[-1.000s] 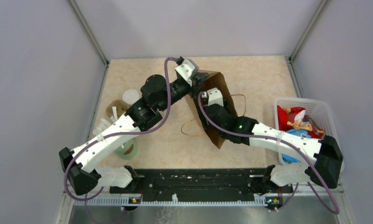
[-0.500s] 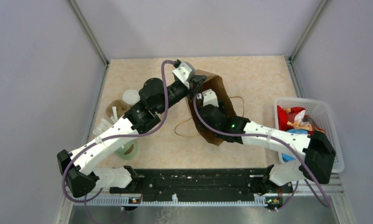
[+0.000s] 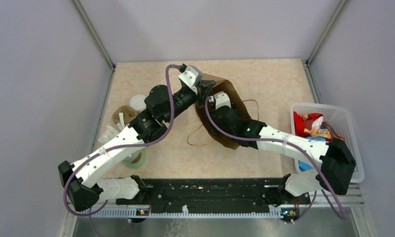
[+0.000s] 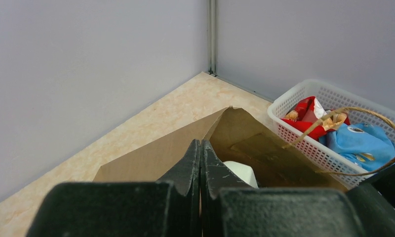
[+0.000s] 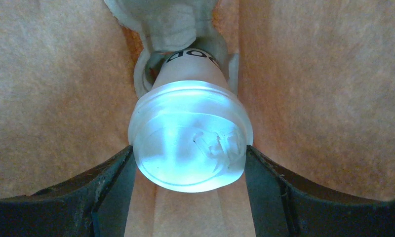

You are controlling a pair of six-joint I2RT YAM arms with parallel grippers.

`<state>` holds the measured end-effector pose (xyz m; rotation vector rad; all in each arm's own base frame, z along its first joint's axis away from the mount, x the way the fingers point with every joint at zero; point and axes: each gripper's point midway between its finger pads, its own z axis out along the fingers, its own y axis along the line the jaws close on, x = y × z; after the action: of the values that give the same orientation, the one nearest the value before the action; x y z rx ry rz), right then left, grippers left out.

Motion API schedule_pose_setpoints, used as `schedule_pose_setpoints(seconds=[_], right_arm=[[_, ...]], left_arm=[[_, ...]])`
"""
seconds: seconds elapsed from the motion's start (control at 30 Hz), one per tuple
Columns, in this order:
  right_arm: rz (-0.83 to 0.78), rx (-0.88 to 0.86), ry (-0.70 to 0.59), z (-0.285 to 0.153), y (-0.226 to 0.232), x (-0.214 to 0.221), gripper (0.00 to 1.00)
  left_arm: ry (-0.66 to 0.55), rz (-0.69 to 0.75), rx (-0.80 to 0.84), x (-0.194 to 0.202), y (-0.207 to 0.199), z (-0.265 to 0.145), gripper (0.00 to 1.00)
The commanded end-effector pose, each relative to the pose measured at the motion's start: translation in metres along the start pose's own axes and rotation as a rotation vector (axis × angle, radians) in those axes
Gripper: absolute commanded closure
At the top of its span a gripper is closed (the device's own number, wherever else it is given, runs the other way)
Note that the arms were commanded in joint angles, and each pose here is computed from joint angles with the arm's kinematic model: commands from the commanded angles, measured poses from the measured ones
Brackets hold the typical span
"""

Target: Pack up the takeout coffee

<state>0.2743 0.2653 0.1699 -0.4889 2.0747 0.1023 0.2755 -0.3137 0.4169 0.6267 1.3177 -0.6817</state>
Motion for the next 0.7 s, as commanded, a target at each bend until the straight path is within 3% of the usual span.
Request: schedule_pose_setpoints(seconds=[0.0,0.67], right_arm=[[0.011,-0.050,-0.030,-0.007,-0.006,-0.012,0.48],[0.022,-0.097,-0.023,-0.052,-0.020,-0.026,0.48]], left_arm=[[-0.071,-0.026,0.013,-0.018,-0.005,-0.003,1.00],[-0.138,-0.290,0.126,-0.044,-0.032,0.018,1.00]])
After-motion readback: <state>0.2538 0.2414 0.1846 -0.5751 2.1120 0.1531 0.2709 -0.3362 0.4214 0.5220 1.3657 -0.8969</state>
